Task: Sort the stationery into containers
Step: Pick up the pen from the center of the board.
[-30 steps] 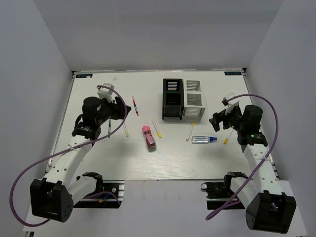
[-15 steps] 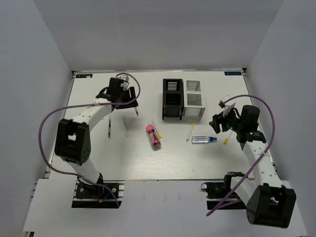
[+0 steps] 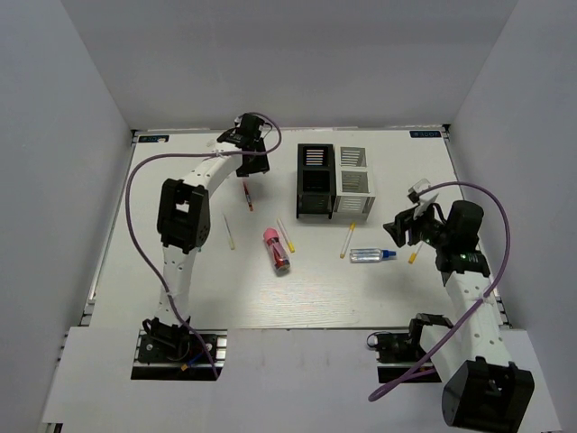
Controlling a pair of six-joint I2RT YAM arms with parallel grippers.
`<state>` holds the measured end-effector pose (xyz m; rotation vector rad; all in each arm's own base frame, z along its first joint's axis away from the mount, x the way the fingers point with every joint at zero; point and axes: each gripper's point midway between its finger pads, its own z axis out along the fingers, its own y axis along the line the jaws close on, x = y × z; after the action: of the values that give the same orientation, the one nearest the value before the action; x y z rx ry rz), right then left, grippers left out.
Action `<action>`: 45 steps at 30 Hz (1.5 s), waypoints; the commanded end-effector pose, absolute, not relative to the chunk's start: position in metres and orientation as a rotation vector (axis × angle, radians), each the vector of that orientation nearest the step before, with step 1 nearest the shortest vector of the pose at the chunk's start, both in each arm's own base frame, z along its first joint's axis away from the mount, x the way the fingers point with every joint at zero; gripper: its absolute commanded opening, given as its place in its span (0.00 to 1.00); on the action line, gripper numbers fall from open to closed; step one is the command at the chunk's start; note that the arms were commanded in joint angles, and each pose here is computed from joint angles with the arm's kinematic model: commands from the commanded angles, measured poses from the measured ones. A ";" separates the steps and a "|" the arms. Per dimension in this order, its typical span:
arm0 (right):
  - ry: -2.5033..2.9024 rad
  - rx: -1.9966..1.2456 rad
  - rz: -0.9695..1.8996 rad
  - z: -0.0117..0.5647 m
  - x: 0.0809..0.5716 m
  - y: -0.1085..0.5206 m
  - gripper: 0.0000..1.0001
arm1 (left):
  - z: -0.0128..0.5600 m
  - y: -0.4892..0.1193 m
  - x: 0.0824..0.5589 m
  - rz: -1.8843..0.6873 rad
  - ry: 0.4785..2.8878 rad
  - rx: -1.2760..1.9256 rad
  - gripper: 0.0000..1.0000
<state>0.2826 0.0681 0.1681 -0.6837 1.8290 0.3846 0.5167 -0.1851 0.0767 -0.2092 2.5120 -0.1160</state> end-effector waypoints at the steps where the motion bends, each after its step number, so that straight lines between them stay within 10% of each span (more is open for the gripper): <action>1: 1.751 -0.691 0.410 0.182 0.279 0.073 0.64 | 0.084 -0.164 0.517 -0.020 2.557 -0.307 0.61; 29: 1.742 -0.680 0.458 0.179 0.273 0.072 0.64 | 0.028 -0.158 0.501 0.035 2.692 -0.269 0.50; 39: 1.742 -0.676 0.469 0.180 0.272 0.071 0.64 | 0.022 -0.156 0.494 0.045 2.724 -0.239 0.04; 45: 1.745 -0.684 0.484 0.177 0.270 0.073 0.64 | 0.081 -0.167 0.510 -0.043 2.582 -0.186 0.00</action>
<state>0.2718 0.0701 0.1746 -0.6726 1.7695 0.4638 0.5021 -0.1569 0.0235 -0.2346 2.6955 0.0445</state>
